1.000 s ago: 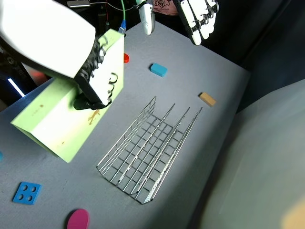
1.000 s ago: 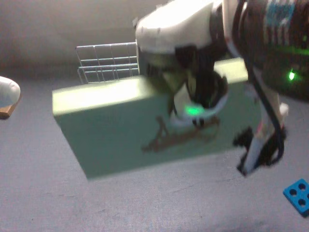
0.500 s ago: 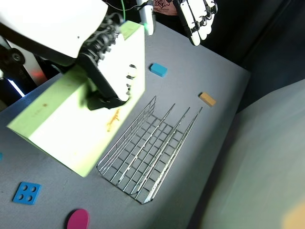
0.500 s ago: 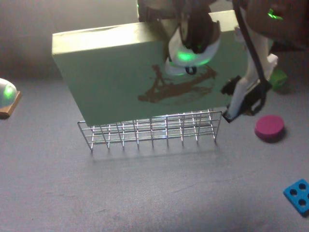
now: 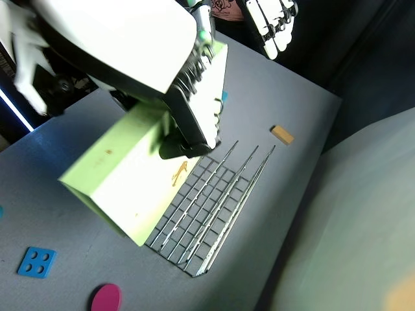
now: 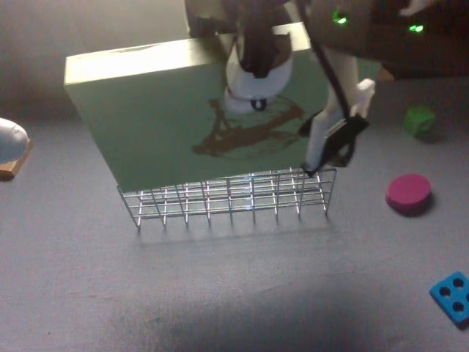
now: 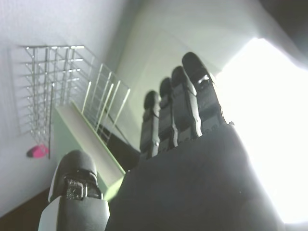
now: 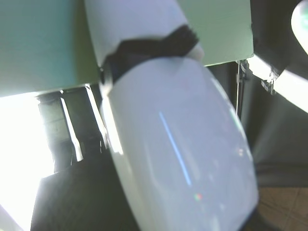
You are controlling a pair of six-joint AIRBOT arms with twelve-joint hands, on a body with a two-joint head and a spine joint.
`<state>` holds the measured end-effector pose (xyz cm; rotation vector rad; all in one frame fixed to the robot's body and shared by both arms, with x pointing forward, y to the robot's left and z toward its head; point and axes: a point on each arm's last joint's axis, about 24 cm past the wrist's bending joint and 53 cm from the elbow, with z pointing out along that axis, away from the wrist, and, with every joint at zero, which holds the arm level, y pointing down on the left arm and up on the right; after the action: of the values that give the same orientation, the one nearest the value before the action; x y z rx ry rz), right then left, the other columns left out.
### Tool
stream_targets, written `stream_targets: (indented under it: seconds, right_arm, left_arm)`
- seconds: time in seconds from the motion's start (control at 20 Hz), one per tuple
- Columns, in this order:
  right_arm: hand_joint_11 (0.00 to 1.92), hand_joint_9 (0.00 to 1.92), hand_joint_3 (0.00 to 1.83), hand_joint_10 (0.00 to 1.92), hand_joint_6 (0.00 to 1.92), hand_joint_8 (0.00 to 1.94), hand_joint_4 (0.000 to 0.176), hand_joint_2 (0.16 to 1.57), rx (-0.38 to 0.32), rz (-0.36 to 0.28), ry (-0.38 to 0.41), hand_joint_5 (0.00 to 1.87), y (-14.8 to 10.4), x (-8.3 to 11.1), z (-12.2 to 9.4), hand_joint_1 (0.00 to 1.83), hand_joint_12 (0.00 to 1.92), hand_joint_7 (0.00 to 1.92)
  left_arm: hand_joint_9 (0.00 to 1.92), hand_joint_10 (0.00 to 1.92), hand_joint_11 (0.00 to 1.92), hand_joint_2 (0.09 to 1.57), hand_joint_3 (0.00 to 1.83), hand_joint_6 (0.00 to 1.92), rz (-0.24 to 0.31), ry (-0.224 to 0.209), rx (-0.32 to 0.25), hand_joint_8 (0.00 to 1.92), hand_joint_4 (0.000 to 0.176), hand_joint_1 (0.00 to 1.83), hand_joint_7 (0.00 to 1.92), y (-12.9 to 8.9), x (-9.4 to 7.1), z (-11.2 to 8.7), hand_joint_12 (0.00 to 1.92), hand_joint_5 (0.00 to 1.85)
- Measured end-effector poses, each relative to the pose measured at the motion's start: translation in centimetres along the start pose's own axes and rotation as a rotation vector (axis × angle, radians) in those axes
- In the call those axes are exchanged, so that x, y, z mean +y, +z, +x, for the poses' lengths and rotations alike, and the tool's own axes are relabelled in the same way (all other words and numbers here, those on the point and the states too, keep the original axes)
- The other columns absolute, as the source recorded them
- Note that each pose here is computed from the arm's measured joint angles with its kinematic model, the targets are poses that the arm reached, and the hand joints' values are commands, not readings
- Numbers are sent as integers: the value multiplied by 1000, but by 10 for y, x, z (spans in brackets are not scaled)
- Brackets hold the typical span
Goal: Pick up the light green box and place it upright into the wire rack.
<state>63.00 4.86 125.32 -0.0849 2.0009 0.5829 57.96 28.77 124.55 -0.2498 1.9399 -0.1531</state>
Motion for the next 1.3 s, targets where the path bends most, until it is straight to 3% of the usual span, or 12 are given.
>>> stream_targets:
  seconds: [0.05,0.1,0.25,0.3,0.4,0.5,0.75,0.8,0.9,1.1,1.2,1.3]
  right_arm:
    - [688,790,0,1262,853,1160,0,1120,-5,-1,-2,956,1,1,-2,1250,1594,1010]
    - [688,793,2,1261,910,1149,0,1125,-19,-9,-7,918,4,5,-6,1251,1579,1018]
    - [698,806,1,1271,926,1159,0,1129,-26,-8,-4,908,10,7,-10,1249,1596,1013]
    - [703,797,1,1265,912,1173,0,1129,-24,-6,-6,915,12,7,-8,1249,1594,1007]
    - [704,795,0,1263,909,1175,0,1130,-10,-1,5,916,15,6,-4,1249,1594,1005]
    - [698,797,0,1260,907,1168,0,1128,-4,3,3,922,19,6,0,1248,1620,1007]
    - [715,801,0,1282,902,1153,0,1125,5,15,8,932,26,2,5,1246,1647,1010]
    - [716,801,0,1282,902,1154,0,1124,4,20,7,932,28,0,5,1246,1647,1011]
    - [696,796,0,1263,903,1157,0,1125,18,32,22,929,31,-5,11,1245,1616,1009]
    - [708,825,0,1238,920,1150,0,1127,17,38,33,916,37,-8,12,1248,1569,1015]
    - [693,813,1,1237,941,1140,0,1128,33,42,36,903,41,-10,20,1247,1594,1019]
    - [675,769,0,1436,978,1140,0,1159,42,43,41,839,43,-11,24,1338,1590,963]
  left_arm:
    - [81,0,0,1401,38,1,1,0,-1,0,0,0,44,0,0,0,697,59]
    - [2,0,0,1476,28,0,0,0,-1,0,6,0,1,0,0,0,371,1]
    - [25,2,0,1537,27,0,2,0,-2,0,17,0,0,0,0,0,488,0]
    - [116,26,0,1278,0,26,3,-1,-1,25,0,0,138,0,-1,0,615,113]
    - [46,3,0,1501,21,1,5,0,-1,0,0,0,16,0,-1,0,587,17]
    - [81,18,0,1375,0,14,13,-3,0,10,0,0,52,0,-3,0,603,61]
    - [124,16,0,1498,5,15,19,-2,5,14,0,0,136,0,-4,1,615,78]
    - [162,13,0,1261,0,13,18,-1,4,7,0,0,191,0,-4,1,664,149]
    - [192,6,0,1171,0,12,17,0,3,5,0,0,241,0,-4,1,733,218]
    - [162,0,0,1272,0,0,19,-2,4,0,0,0,179,0,-4,1,759,149]
    - [18,0,0,1559,133,4,17,-1,3,0,0,0,7,0,-4,1,527,15]
    - [155,21,0,1243,0,16,21,-6,6,12,0,0,190,0,-5,1,722,143]
